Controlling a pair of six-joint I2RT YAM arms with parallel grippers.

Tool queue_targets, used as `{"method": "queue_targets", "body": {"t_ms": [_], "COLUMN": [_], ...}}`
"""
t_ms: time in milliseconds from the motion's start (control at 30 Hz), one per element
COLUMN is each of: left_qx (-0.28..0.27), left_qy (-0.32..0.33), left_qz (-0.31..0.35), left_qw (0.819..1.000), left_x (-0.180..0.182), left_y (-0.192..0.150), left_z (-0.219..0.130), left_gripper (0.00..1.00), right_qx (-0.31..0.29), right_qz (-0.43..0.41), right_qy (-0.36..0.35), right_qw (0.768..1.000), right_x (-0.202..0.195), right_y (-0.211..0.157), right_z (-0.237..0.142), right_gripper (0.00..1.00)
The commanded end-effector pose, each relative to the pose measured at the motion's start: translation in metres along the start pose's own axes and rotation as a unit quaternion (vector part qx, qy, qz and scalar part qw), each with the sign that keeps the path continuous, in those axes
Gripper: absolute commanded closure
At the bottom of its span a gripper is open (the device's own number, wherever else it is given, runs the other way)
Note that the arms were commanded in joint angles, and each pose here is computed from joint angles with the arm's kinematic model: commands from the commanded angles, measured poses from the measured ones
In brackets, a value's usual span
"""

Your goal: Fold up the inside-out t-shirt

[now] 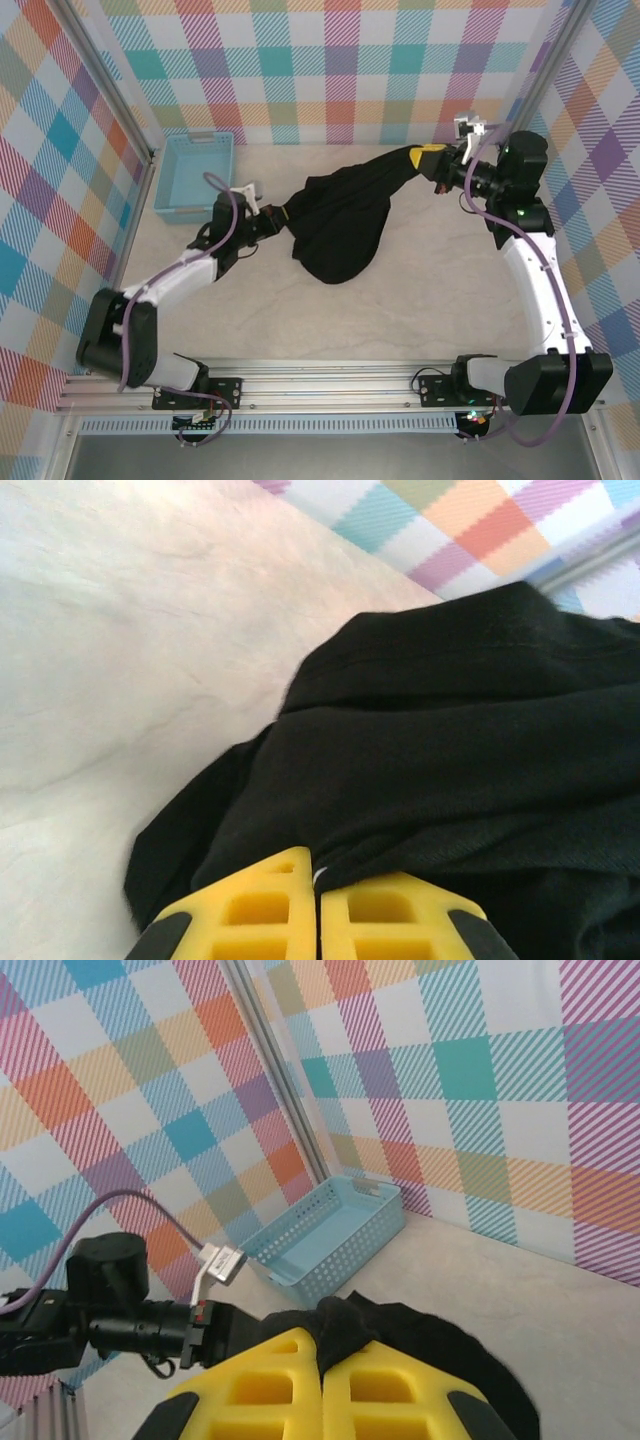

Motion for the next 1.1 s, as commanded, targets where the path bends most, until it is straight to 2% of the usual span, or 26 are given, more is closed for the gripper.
{"method": "queue_targets", "body": {"t_ms": [0,100,167,300,400,500,633,900,1067], "left_qx": [-0.020,0.005,0.016,0.017,0.034,0.082,0.131,0.196,0.201], "left_qy": [0.104,0.120,0.106,0.065,0.018,-0.017,-0.014,0.031,0.053], "left_qz": [-0.019,-0.009,0.014,0.088,0.144,0.209,0.278,0.333,0.341], "left_qw": [0.994,0.993,0.994,0.994,0.989,0.974,0.952,0.922,0.917], "left_x": [0.047,0.061,0.057,0.025,-0.010,-0.041,-0.060,-0.055,-0.052], "left_y": [-0.012,-0.032,-0.039,-0.048,-0.057,-0.078,-0.095,-0.100,-0.099], "left_z": [-0.021,-0.027,-0.031,-0.044,-0.042,-0.023,0.016,0.084,0.115], "left_gripper": [0.88,0.77,0.63,0.37,0.28,0.25,0.24,0.27,0.33], "right_qx": [-0.025,0.006,0.034,0.096,0.128,0.153,0.169,0.194,0.204], "right_qz": [-0.002,0.039,0.072,0.136,0.171,0.203,0.240,0.276,0.288], "right_qy": [0.018,0.016,0.018,0.028,0.020,0.004,-0.009,-0.054,-0.062], "right_qw": [1.000,0.999,0.997,0.986,0.977,0.967,0.956,0.940,0.934], "right_x": [-0.003,-0.013,-0.017,-0.008,0.001,0.007,0.013,0.017,0.019], "right_y": [0.006,-0.028,-0.052,-0.104,-0.134,-0.158,-0.183,-0.213,-0.229], "right_z": [0.002,0.013,0.022,0.034,0.031,0.023,0.015,-0.003,-0.009], "right_gripper": [1.00,1.00,1.00,1.00,1.00,1.00,1.00,1.00,1.00]}}
Point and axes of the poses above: each hand's point on the last joint's axis, 136 mm out from that joint toward the fingers, its own z axis out along the fingers, its own x axis along the line the jaws close on, y = z × x, the point moved 4 cm from there along -z, back along the fingers, and after that the axes turned 6 degrees about -z, right-handed, at the moved point
